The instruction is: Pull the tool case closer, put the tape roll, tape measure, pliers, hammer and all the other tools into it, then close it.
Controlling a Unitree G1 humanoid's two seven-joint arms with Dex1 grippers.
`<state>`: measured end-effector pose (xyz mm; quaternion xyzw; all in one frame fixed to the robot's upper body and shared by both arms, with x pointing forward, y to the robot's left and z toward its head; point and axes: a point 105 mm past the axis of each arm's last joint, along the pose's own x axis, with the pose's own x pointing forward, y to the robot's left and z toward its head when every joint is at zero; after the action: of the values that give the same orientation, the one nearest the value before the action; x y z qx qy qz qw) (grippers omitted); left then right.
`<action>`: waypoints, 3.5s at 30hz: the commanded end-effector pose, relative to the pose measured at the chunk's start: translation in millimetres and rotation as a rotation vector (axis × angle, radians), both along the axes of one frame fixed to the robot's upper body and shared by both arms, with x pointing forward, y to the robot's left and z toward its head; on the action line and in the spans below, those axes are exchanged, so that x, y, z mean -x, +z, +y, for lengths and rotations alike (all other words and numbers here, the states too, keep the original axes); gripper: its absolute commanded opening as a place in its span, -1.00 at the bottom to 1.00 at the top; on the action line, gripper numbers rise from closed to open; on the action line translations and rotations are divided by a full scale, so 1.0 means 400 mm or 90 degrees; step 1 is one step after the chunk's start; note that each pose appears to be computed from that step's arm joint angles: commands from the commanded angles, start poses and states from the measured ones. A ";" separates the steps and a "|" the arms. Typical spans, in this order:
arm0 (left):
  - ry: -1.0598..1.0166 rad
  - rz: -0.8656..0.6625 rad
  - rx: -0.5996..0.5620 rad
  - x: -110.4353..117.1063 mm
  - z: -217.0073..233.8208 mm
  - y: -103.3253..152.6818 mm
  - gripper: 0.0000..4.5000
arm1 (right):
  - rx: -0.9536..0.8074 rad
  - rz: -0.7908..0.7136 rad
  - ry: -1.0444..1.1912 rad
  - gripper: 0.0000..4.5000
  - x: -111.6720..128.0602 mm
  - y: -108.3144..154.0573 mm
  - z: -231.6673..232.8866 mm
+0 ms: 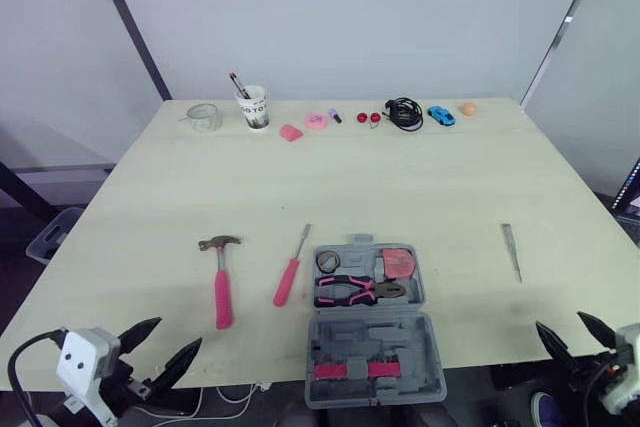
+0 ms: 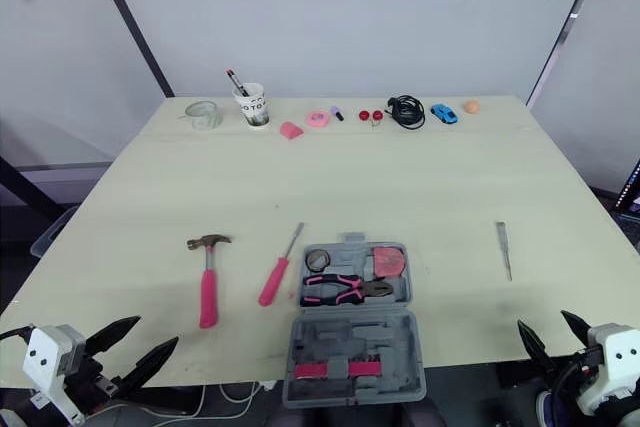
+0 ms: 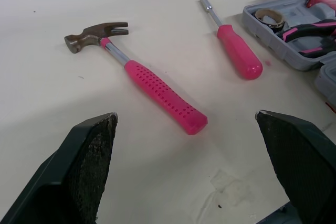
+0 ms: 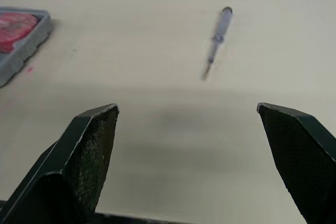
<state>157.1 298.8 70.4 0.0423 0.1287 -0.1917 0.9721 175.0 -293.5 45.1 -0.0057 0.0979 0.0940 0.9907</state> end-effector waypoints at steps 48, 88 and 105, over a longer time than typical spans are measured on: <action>-0.582 0.168 -0.123 -0.229 -0.269 -0.116 -0.99 | 0.241 0.131 0.657 -1.00 -0.224 -0.086 0.348; -0.597 0.165 -0.129 -0.272 -0.388 -0.146 -0.99 | 0.263 0.098 0.714 -1.00 -0.228 -0.063 0.430; -0.576 0.139 -0.141 -0.323 -0.391 -0.117 -0.99 | 0.253 0.059 0.685 -1.00 -0.275 -0.017 0.438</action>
<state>281.7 152.5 20.9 0.1736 0.2311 -0.5809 0.7609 278.4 -134.7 19.1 -0.2402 0.1894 0.5524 0.7754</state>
